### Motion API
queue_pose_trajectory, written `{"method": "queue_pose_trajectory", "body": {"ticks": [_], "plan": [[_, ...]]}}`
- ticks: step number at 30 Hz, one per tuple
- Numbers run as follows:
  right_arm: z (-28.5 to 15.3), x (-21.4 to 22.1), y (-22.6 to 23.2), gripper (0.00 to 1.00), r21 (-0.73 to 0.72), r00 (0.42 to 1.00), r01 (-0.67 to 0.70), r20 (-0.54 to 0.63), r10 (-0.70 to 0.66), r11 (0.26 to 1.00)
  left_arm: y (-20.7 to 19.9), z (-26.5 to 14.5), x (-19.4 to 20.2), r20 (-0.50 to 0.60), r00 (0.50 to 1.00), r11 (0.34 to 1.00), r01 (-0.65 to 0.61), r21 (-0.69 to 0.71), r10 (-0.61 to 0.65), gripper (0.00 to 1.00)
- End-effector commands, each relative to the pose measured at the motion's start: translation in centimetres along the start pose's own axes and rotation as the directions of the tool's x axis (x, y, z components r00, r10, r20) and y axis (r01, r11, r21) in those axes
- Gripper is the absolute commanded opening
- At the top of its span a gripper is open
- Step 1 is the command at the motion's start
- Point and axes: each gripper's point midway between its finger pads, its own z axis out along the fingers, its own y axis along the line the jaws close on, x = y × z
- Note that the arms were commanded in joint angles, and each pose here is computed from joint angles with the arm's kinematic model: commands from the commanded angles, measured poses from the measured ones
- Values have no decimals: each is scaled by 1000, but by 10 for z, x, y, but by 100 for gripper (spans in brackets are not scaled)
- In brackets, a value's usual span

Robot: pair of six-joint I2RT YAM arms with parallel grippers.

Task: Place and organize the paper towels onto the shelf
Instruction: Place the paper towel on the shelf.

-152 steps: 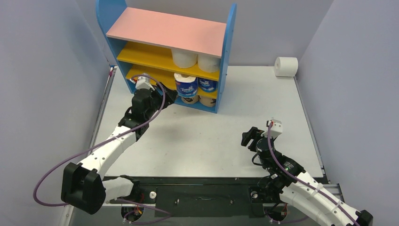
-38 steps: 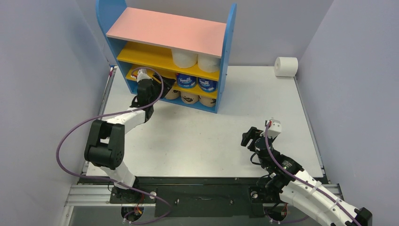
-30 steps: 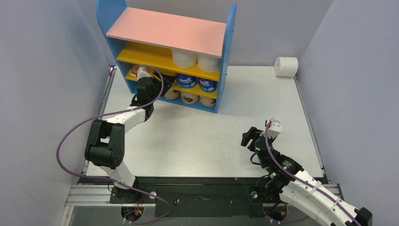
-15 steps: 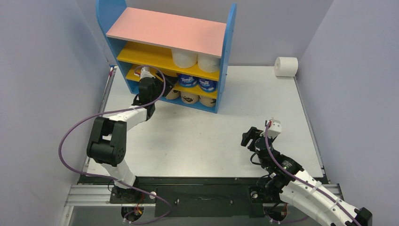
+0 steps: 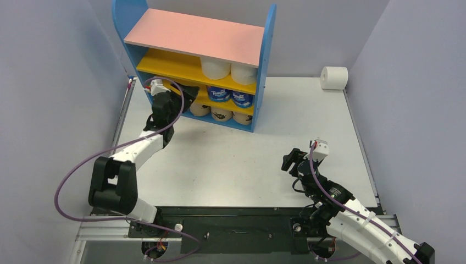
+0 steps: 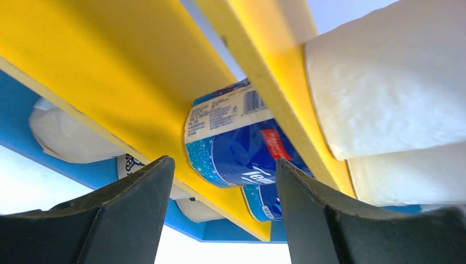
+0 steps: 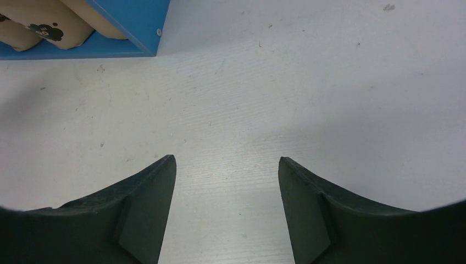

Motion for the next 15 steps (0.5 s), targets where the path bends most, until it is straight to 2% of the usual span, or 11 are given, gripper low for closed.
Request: {"method": "queue_pose_trajectory", "body": {"ticks": [1,8,12,13,14,15], "plan": [[0,-12,0,64,6,999,-21,46,21,1000,-7,-34,-37,143,988,997,-59,-48,66,67],[2,-12,1,67,7,999,-17,49,17,1000,-6,-74,-7,114,971,971,-194,-140,210,73],[2,-11,3,68,-2,999,-14,42,14,1000,-7,-98,19,90,955,948,-266,-172,284,80],[2,-11,4,68,-8,999,-14,40,14,1000,-10,-105,25,82,953,946,-277,-169,293,94],[1,-11,4,68,-9,999,-15,42,16,1000,-8,-111,28,74,952,944,-282,-171,297,99],[1,-12,5,68,-13,999,-17,43,17,1000,-9,-115,32,66,951,943,-288,-168,302,98]]}}
